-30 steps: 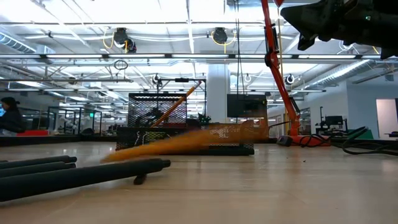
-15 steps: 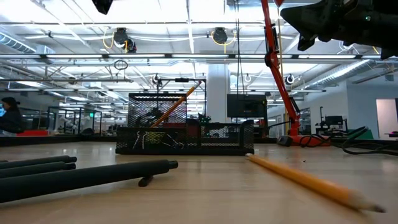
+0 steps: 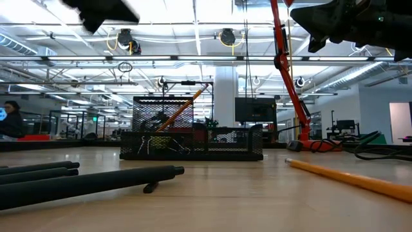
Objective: Pick and place office supplies into organizer
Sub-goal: Put the pencil into the mesh desk organizer
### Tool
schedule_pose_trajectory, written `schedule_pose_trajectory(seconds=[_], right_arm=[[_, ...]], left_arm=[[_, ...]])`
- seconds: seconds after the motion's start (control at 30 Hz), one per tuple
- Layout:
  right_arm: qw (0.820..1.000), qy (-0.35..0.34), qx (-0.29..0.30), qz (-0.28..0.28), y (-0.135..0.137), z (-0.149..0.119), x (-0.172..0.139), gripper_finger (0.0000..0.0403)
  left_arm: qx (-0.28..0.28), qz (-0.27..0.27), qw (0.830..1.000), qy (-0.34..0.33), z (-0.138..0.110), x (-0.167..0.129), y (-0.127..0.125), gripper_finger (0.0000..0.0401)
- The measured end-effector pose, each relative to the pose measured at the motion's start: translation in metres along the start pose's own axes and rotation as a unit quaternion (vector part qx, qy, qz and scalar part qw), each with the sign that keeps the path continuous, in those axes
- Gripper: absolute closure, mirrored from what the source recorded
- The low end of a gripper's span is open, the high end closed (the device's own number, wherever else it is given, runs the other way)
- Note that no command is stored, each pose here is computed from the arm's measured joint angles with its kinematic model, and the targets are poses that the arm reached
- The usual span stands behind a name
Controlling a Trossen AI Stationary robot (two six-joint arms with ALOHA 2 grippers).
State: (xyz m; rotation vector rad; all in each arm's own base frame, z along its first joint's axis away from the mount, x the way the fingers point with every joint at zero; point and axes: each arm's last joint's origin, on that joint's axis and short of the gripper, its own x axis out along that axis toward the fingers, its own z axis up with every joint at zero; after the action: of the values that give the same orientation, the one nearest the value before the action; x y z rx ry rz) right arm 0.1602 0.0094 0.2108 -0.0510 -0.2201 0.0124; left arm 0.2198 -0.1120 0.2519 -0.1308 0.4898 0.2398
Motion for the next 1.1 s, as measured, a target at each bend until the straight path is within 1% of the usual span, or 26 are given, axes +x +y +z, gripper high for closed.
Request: schedule_pose_trajectory(seconds=[0.07, 0.13, 0.23, 0.33, 0.43, 0.6, 0.73, 0.87, 0.93, 1.03, 1.1], right_arm=[[1.000, 0.000, 0.000, 0.000, 0.000, 0.000, 0.000, 0.0399], [1.000, 0.000, 0.000, 0.000, 0.000, 0.000, 0.000, 0.0399], [1.000, 0.000, 0.000, 0.000, 0.000, 0.000, 0.000, 0.0399], [1.000, 0.000, 0.003, 0.000, 0.000, 0.000, 0.000, 0.0399], [1.000, 0.000, 0.013, 0.000, 0.000, 0.000, 0.000, 0.0399], [1.000, 0.004, 0.013, 0.000, 0.000, -0.001, 0.000, 0.0399], [1.000, 0.007, 0.013, 0.000, 0.000, -0.001, 0.000, 0.0399], [1.000, 0.007, 0.013, 0.000, 0.000, -0.001, 0.000, 0.0399], [1.000, 0.007, 0.012, 0.000, 0.000, -0.001, 0.000, 0.0399], [1.000, 0.007, 0.012, -0.001, 0.000, -0.001, 0.000, 0.0399], [1.000, 0.007, 0.012, -0.001, 0.000, -0.001, 0.000, 0.0399]], left_arm=[[-0.027, 0.019, 0.998, 0.047, -0.012, -0.003, 0.003, 0.0393], [-0.052, 0.037, 0.995, 0.081, -0.023, -0.004, 0.002, 0.0397], [-0.058, 0.040, 0.991, 0.110, -0.037, -0.003, -0.006, 0.0391], [-0.059, 0.013, 0.990, 0.128, -0.047, 0.008, -0.021, 0.0389], [-0.066, -0.016, 0.987, 0.146, -0.060, 0.025, -0.037, 0.0397], [-0.090, -0.065, 0.977, 0.182, -0.085, 0.056, -0.058, 0.0386], [-0.118, -0.089, 0.965, 0.215, -0.100, 0.068, -0.067, 0.0386], [-0.138, -0.100, 0.960, 0.224, -0.103, 0.065, -0.073, 0.0397], [-0.139, -0.107, 0.959, 0.223, -0.098, 0.063, -0.079, 0.0394], [-0.146, -0.132, 0.958, 0.211, -0.086, 0.057, -0.094, 0.0393], [-0.152, -0.142, 0.955, 0.209, -0.082, 0.056, -0.105, 0.0397]])
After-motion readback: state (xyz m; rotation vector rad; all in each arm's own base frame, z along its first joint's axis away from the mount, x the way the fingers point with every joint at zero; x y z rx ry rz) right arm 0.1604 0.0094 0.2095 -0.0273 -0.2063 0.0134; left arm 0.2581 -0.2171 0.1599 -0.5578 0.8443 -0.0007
